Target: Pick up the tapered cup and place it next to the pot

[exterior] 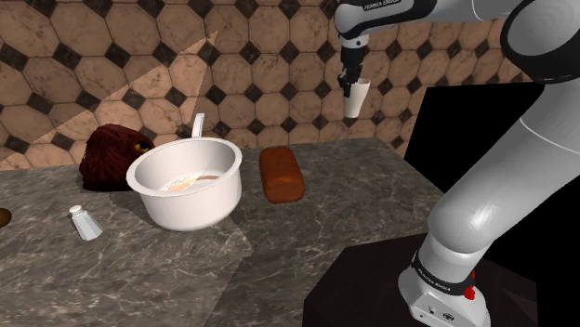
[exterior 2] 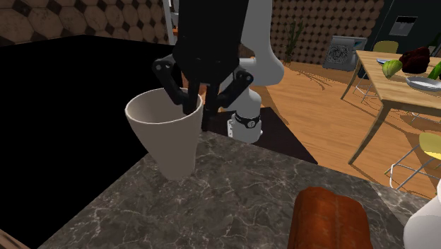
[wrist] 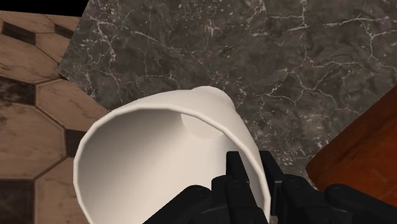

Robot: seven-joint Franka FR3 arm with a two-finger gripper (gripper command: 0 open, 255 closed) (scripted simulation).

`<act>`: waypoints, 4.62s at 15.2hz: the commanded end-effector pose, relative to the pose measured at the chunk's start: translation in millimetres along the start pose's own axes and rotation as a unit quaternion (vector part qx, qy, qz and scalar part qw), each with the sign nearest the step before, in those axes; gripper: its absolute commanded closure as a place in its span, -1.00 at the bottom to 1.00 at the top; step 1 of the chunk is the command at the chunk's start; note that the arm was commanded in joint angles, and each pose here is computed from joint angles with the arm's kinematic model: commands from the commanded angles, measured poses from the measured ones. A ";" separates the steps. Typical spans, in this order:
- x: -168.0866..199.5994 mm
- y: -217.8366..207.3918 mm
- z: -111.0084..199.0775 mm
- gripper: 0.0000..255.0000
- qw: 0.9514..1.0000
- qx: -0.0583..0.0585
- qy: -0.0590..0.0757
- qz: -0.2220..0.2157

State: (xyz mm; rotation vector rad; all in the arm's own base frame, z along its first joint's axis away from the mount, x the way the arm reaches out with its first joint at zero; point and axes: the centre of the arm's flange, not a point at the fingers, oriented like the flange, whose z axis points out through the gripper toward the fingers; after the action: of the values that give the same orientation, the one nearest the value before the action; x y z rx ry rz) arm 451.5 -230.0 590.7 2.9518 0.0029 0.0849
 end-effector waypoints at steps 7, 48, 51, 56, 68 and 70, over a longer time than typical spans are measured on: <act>1.8 6.8 -38.8 1.00 1.000 0.000 0.000 0.000; -8.8 -359.5 -34.8 1.00 1.000 0.000 0.000 0.000; -9.7 -362.4 -19.3 1.00 1.000 0.000 0.000 0.000; -11.2 -367.4 6.6 1.00 1.000 0.000 0.000 0.000; -14.8 -379.3 68.8 1.00 1.000 0.000 0.000 0.000; -15.4 -381.3 79.1 1.00 1.000 0.000 0.000 0.000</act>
State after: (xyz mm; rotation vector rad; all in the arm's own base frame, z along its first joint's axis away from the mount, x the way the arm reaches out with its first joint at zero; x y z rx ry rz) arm 442.7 132.8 450.6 2.9536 0.0090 0.1004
